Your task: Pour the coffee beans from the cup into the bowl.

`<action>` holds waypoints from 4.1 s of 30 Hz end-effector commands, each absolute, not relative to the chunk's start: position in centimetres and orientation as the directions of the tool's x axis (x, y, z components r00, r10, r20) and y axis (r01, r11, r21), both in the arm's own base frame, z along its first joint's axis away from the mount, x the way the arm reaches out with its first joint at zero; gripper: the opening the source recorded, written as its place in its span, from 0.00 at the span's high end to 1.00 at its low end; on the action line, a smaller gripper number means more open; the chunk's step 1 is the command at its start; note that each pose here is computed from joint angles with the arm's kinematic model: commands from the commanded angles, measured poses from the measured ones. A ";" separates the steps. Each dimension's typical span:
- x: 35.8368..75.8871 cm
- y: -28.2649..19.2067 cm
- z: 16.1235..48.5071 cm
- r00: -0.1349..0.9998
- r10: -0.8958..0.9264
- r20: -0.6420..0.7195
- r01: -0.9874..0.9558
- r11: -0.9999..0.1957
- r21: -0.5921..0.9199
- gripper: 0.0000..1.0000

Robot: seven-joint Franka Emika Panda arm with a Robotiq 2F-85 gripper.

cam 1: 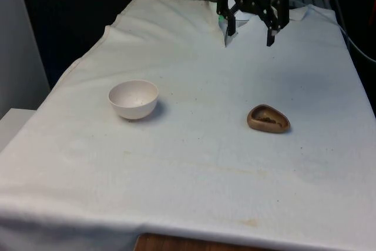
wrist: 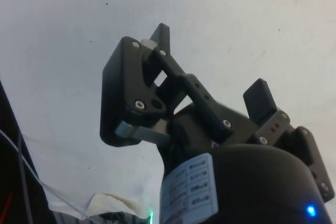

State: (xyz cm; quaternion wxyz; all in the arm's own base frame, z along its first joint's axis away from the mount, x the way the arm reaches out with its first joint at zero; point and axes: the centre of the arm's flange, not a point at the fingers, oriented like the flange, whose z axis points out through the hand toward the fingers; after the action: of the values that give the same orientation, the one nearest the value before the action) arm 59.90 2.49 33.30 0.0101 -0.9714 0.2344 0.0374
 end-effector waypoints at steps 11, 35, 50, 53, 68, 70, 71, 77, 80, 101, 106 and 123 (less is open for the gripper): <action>60.1 2.2 30.8 0.854 -0.513 -0.085 -0.515 -0.857 -0.002 0.00; 60.2 5.6 28.0 0.860 -0.510 -0.014 -0.507 -0.857 0.096 0.00; 60.4 6.2 24.4 0.878 -0.478 0.025 -0.476 -0.869 0.134 0.00; 60.5 6.4 23.6 0.881 -0.472 0.033 -0.472 -0.870 0.141 0.00; 60.7 6.7 20.8 0.887 -0.454 0.081 -0.461 -0.871 0.171 0.00; 60.8 6.6 20.4 0.885 -0.454 0.102 -0.465 -0.868 0.174 0.00; 60.8 6.6 20.2 0.885 -0.452 0.107 -0.465 -0.867 0.178 0.00; 60.9 6.6 19.2 0.887 -0.444 0.130 -0.462 -0.863 0.203 0.00; 61.0 6.6 18.9 0.887 -0.440 0.141 -0.461 -0.861 0.214 0.00; 61.3 7.0 17.2 0.888 -0.421 0.188 -0.457 -0.852 0.254 0.00; 61.5 7.1 17.4 0.888 -0.419 0.189 -0.456 -0.855 0.245 0.00; 60.7 6.9 16.8 0.886 -0.420 0.196 -0.453 -0.874 0.175 0.00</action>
State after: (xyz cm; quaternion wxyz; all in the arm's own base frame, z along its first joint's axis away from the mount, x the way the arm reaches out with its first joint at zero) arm 61.00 6.72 16.69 -0.1187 -0.9634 0.2280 -0.0760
